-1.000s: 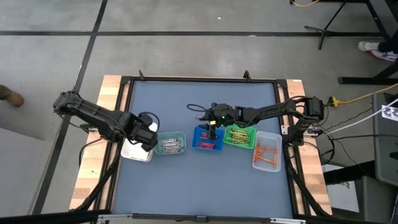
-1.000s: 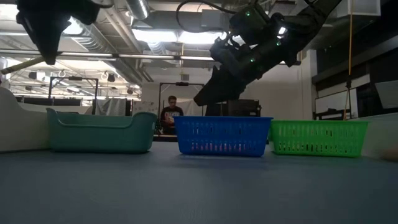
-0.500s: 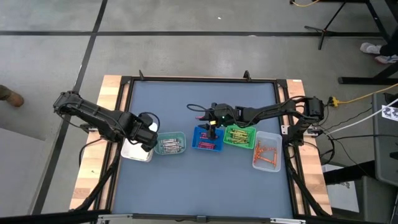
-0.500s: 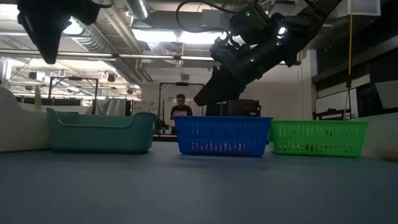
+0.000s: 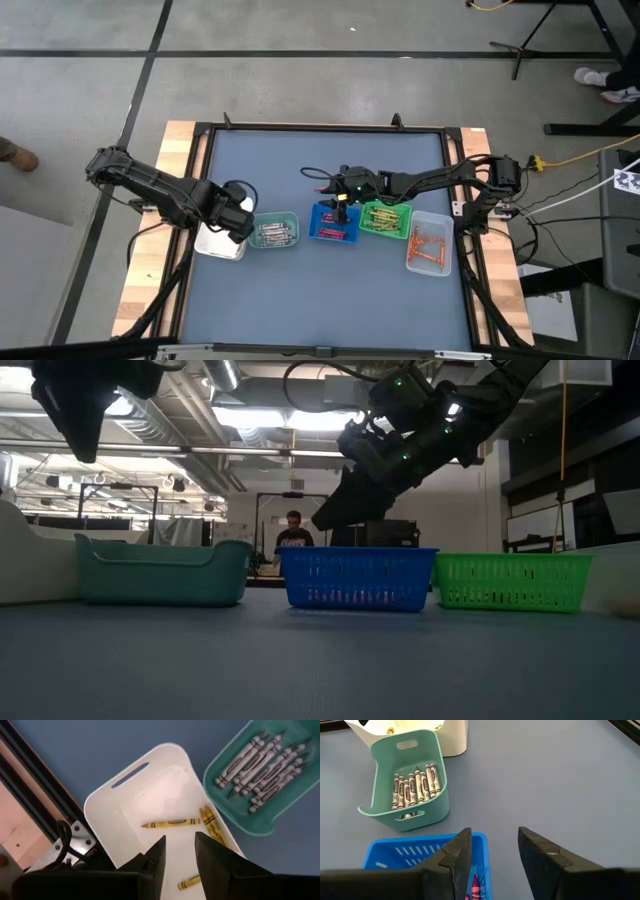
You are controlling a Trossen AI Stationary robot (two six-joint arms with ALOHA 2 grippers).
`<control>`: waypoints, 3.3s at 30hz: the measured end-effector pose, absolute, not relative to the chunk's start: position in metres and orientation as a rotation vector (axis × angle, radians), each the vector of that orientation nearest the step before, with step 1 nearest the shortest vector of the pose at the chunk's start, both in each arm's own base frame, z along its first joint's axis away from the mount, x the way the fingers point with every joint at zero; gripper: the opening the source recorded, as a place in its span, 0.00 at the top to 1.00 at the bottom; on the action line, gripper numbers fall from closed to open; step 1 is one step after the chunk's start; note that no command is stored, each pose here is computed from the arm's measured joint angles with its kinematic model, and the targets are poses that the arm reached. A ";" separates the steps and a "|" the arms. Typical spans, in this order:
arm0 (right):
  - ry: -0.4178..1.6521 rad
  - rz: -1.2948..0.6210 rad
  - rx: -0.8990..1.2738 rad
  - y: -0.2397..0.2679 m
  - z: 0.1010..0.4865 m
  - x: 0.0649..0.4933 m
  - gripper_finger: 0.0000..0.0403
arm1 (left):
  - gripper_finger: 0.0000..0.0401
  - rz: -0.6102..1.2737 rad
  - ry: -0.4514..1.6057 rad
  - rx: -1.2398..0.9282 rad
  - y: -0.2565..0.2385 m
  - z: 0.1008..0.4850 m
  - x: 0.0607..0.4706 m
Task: Sort crayons
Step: Put the red crayon into the blue bin
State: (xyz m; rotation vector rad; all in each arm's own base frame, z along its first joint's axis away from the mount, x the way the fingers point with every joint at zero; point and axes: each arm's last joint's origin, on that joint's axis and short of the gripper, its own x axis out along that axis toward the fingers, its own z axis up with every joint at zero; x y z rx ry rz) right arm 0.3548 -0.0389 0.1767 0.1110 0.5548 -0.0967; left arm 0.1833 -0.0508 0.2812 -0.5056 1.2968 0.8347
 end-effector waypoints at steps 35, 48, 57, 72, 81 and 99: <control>0.537 -0.161 0.263 -0.111 0.190 0.346 0.60 | 0.78 0.881 0.899 -0.459 -0.047 0.287 0.207; 0.674 -0.125 0.240 -0.135 0.174 0.331 0.60 | 0.78 0.905 0.894 -0.472 -0.042 0.287 0.208; 0.733 -0.030 0.101 -0.126 0.149 0.341 0.60 | 0.78 0.902 0.891 -0.476 -0.042 0.287 0.209; 0.761 0.013 0.025 -0.126 0.125 0.347 0.60 | 0.78 0.899 0.887 -0.481 -0.042 0.287 0.209; 0.765 0.034 -0.007 -0.122 0.119 0.350 0.60 | 0.78 0.899 0.887 -0.481 -0.042 0.287 0.209; 0.806 0.000 -0.007 -0.124 0.107 0.350 0.78 | 0.78 0.895 0.880 -0.487 -0.042 0.287 0.210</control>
